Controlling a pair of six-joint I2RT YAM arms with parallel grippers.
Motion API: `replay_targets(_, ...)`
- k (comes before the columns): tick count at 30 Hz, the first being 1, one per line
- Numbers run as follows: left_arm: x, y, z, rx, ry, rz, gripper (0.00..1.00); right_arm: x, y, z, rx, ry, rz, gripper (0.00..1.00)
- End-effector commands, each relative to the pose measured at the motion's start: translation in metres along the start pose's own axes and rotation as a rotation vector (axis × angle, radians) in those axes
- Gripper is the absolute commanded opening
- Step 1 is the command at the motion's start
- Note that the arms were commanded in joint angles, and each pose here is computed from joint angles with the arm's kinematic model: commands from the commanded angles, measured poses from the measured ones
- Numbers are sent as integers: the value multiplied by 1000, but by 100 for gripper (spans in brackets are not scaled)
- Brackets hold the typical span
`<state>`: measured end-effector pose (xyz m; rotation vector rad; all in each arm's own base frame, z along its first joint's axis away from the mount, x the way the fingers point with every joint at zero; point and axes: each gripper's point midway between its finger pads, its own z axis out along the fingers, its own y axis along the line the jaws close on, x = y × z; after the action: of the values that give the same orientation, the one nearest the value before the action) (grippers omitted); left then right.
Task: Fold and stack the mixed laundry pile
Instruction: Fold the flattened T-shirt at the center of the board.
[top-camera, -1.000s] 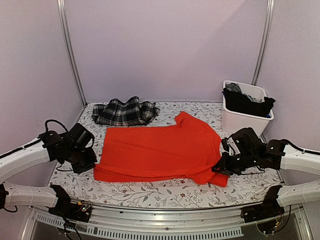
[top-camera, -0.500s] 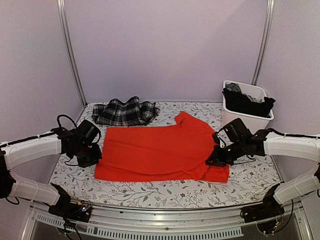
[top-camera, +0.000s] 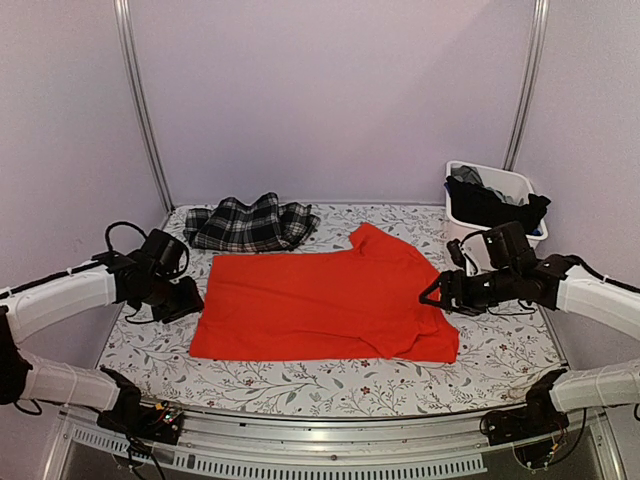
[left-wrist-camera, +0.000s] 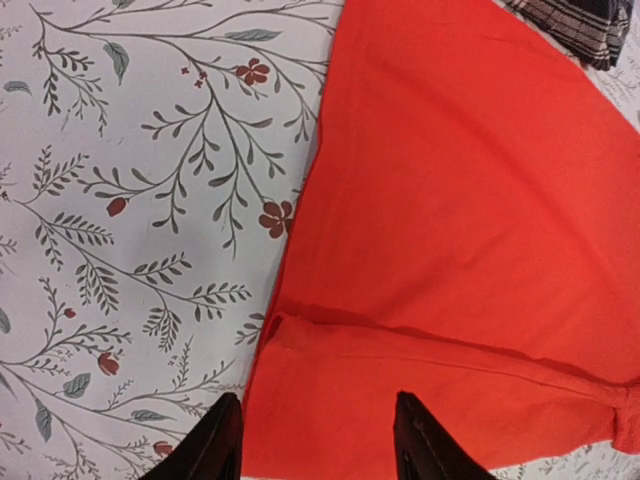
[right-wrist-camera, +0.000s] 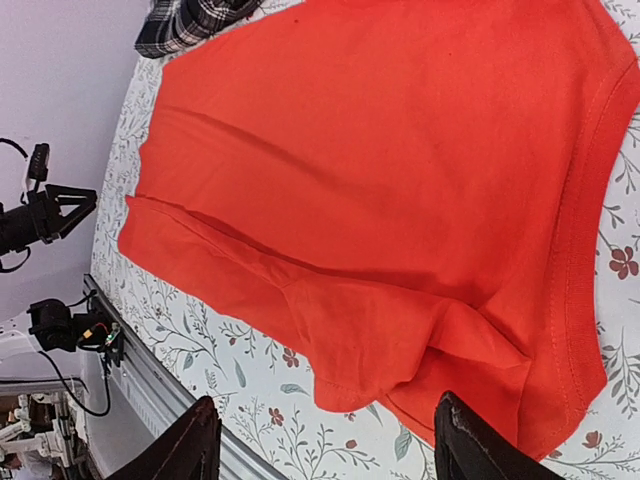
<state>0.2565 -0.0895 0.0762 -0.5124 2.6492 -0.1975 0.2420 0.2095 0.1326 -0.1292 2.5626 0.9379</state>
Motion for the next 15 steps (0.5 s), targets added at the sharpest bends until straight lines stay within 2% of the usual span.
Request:
replay_targets(1, 11, 1, -18, 89, 2, -40, 52, 34, -16, -14, 14, 26, 69, 71)
replay_targets(5, 41, -1, -18, 147, 76, -127, 53, 63, -47, -12, 93, 41, 149, 71)
replay_targets(9, 70, 26, -6, 46, 159, -215, 53, 73, -64, -6, 143, 36, 187, 71)
replay_targets(15, 80, 33, 14, 14, 175, -261, 54, 75, -71, 9, 139, 44, 181, 66)
